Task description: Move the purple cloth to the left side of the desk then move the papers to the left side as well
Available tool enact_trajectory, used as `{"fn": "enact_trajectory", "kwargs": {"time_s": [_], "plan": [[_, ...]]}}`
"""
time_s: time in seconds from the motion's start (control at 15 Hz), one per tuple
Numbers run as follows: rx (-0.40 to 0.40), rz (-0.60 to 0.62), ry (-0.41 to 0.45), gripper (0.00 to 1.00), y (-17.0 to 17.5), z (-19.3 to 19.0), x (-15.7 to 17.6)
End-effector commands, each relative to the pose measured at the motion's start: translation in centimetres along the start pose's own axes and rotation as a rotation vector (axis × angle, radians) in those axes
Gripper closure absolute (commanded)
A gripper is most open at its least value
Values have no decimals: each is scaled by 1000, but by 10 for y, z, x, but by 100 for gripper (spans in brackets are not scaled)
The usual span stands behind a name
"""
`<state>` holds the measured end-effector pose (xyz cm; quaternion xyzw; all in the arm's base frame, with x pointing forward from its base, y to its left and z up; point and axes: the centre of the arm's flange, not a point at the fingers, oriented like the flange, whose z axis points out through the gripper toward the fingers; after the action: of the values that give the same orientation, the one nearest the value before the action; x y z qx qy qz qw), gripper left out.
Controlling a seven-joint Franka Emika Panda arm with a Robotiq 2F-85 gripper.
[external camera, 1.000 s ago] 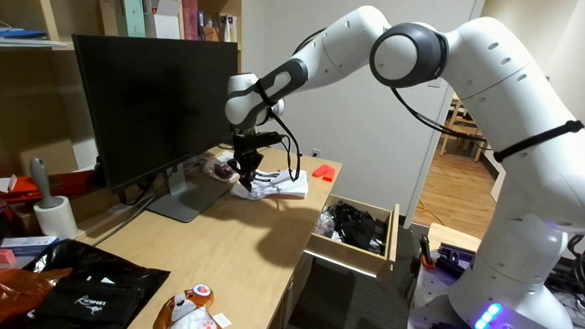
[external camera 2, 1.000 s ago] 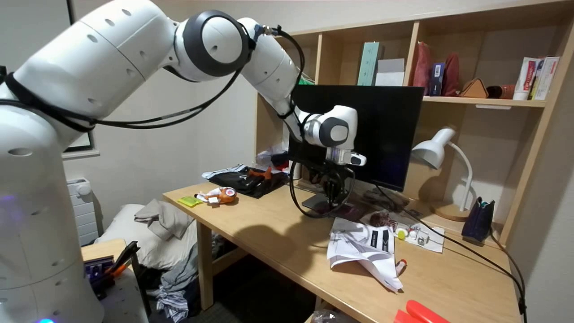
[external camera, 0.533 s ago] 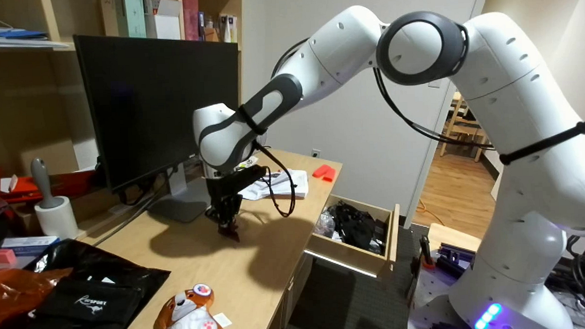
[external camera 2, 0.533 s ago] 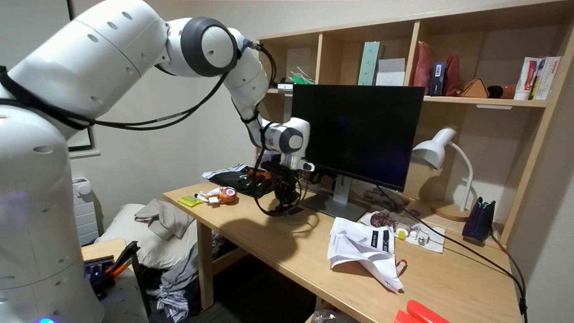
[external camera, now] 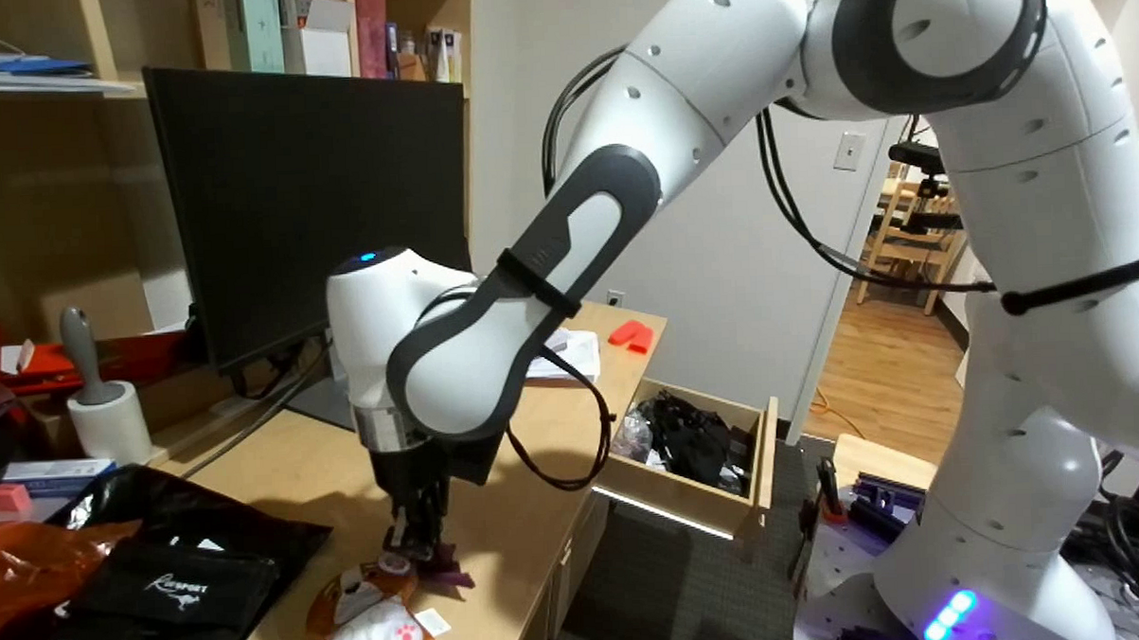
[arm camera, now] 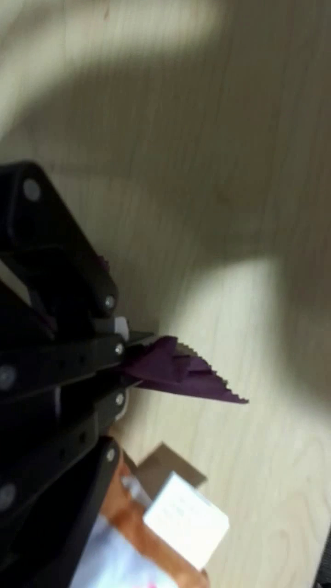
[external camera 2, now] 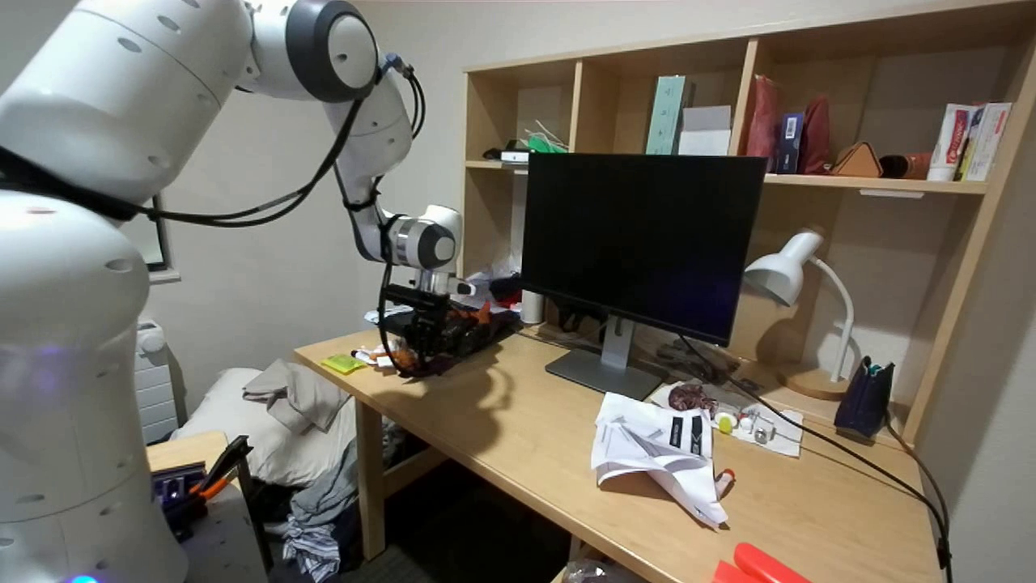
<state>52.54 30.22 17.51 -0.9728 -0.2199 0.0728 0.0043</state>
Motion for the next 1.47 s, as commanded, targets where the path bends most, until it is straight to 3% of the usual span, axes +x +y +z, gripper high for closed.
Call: {"fn": "enact_trajectory", "kwargs": {"time_s": [0.0,0.27,0.53,0.8,0.87,0.93,1.07,1.4], "plan": [[0,-27,13,93,-15,0,-7],[4,-59,0,93,-24,4,-16],[64,-157,-41,93,-54,29,-14],[6,-216,-11,93,-78,40,-10],[-4,-219,5,87,-79,39,-8],[-2,-229,8,66,-81,38,-7],[-7,-225,9,63,-84,35,-5],[-2,-204,0,31,-82,25,-11]]}}
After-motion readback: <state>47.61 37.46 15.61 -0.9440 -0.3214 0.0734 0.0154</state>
